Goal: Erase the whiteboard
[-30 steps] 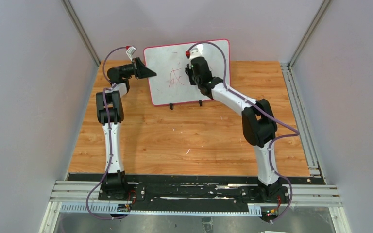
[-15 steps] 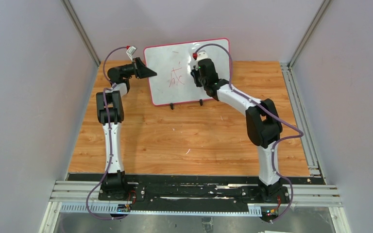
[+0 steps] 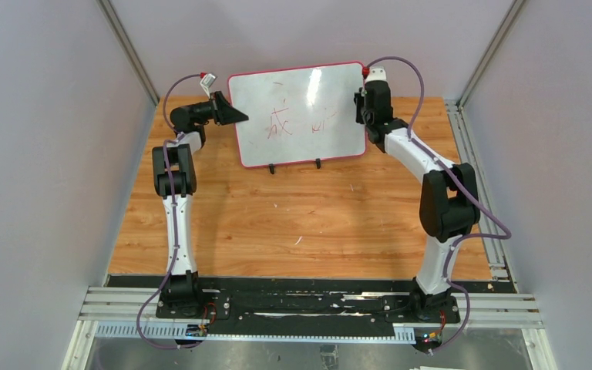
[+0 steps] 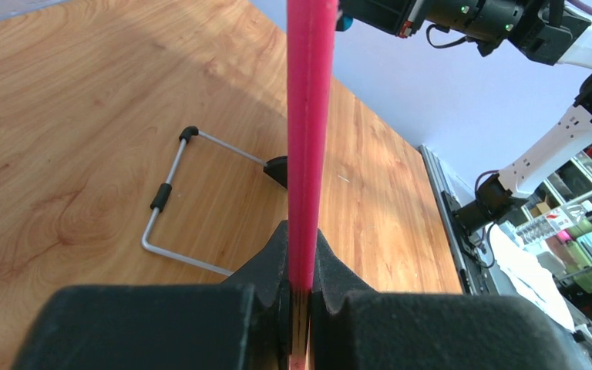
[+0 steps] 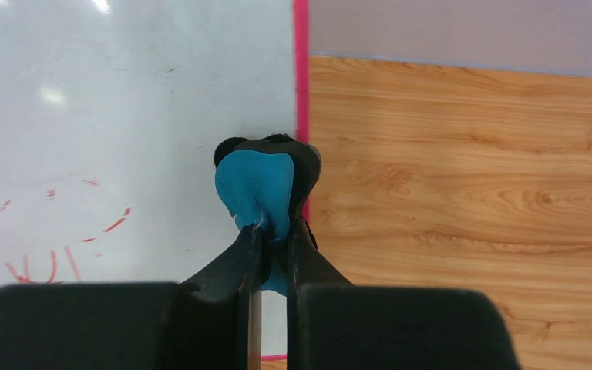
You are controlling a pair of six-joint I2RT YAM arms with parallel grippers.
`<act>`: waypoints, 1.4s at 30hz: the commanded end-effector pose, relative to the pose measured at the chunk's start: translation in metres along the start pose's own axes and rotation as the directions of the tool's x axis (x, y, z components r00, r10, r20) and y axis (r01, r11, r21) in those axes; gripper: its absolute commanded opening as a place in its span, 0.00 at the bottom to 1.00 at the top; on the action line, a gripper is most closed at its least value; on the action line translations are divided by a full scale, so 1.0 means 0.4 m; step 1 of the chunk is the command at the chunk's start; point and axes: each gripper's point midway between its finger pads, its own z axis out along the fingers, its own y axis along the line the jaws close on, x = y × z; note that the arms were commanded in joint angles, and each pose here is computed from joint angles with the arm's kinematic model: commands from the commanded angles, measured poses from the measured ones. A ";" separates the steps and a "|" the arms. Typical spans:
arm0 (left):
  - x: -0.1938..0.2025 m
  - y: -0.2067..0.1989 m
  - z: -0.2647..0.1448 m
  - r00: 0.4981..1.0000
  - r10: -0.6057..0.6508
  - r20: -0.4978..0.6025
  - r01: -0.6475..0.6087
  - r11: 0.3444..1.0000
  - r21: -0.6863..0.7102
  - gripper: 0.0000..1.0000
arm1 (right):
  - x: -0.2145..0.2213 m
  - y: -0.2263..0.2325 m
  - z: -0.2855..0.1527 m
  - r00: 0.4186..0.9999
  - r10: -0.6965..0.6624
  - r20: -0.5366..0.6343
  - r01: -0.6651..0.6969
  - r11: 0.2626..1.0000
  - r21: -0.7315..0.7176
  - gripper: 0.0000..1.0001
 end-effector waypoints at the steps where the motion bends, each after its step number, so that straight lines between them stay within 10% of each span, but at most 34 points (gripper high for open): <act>1: 0.039 0.036 -0.031 0.995 0.093 -0.025 -0.093 0.996 -0.008 0.00 | -0.017 0.075 -0.009 0.999 0.027 0.024 -0.025 0.998 -0.066 0.01; 19: 0.039 0.036 -0.031 0.995 0.094 -0.026 -0.095 0.995 -0.008 0.00 | 0.025 0.447 0.018 0.996 -0.089 0.012 0.089 0.959 -0.270 0.01; 42: 0.039 0.037 -0.032 0.995 0.092 -0.025 -0.092 0.996 -0.009 0.00 | -0.013 0.014 0.036 0.999 -0.047 0.009 0.047 0.999 0.028 0.00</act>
